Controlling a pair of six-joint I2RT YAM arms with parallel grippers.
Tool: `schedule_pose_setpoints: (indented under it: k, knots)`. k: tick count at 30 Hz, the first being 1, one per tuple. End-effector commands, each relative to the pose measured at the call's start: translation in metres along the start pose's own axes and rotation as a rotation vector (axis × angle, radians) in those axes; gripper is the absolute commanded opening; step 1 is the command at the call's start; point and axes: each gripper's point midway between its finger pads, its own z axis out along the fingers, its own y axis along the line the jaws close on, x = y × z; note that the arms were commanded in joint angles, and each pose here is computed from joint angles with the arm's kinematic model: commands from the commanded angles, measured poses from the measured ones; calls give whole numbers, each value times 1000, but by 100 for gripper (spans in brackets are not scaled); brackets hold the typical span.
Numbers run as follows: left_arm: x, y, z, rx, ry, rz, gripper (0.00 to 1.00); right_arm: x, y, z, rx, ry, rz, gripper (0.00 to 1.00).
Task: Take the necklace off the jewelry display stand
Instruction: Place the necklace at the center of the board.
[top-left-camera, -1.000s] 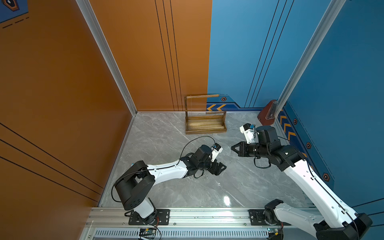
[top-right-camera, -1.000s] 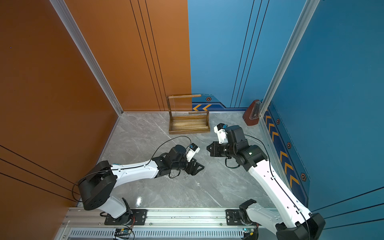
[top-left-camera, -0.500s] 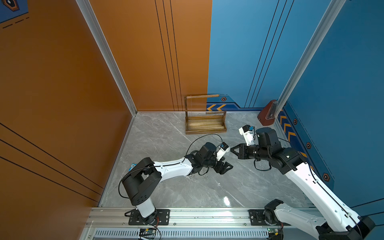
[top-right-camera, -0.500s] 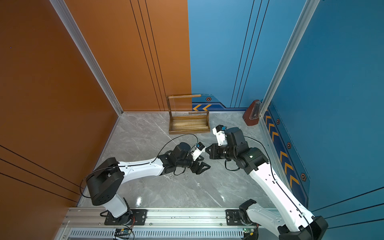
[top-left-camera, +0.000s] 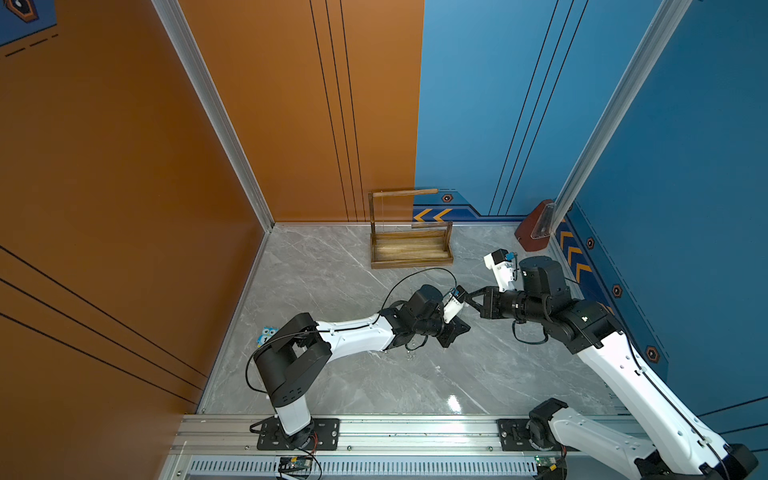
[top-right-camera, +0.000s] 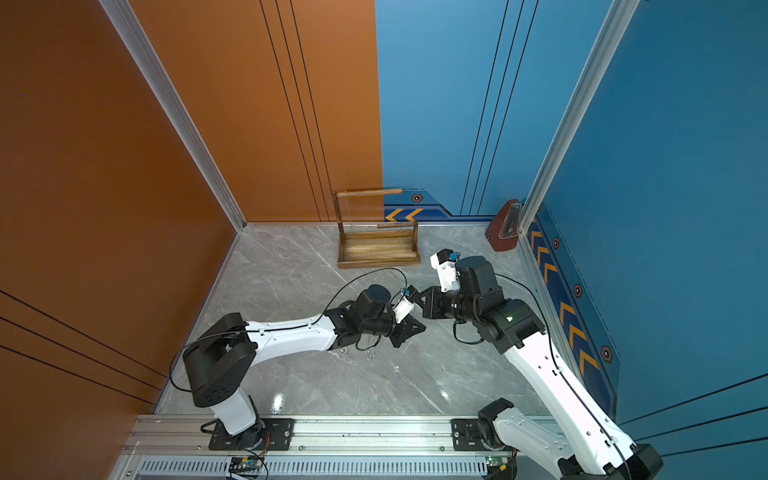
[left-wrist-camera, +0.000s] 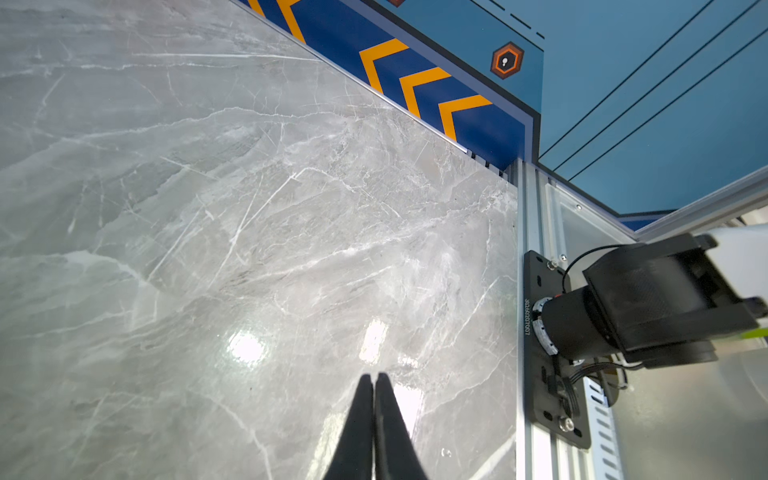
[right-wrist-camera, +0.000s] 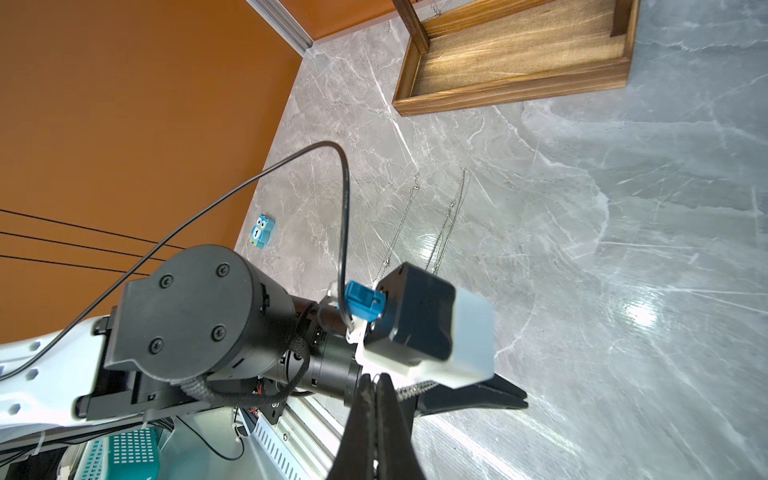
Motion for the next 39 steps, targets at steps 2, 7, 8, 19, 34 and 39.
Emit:
schedule_pose_setpoints:
  k: [2, 7, 8, 19, 34, 39]
  knots:
    - [-7, -1, 0, -9, -15, -2, 0, -1, -7, -2, 26, -18, 24, 0]
    - [12, 14, -1, -51, 15, -75, 0, 1, -13, 1, 46, -13, 50, 0]
    - [18, 16, -1, -55, 21, -97, 0, 3, -14, 3, 46, -8, 57, 0]
    - [75, 22, -13, -135, 78, -321, 0, 33, -17, 30, 33, 59, 90, 0]
    - [130, 41, -26, -288, 123, -524, 0, 54, -45, 71, 166, 163, 63, 0]
    - [139, 55, -20, -310, 146, -572, 1, 50, -58, 87, 224, 189, 41, 0]
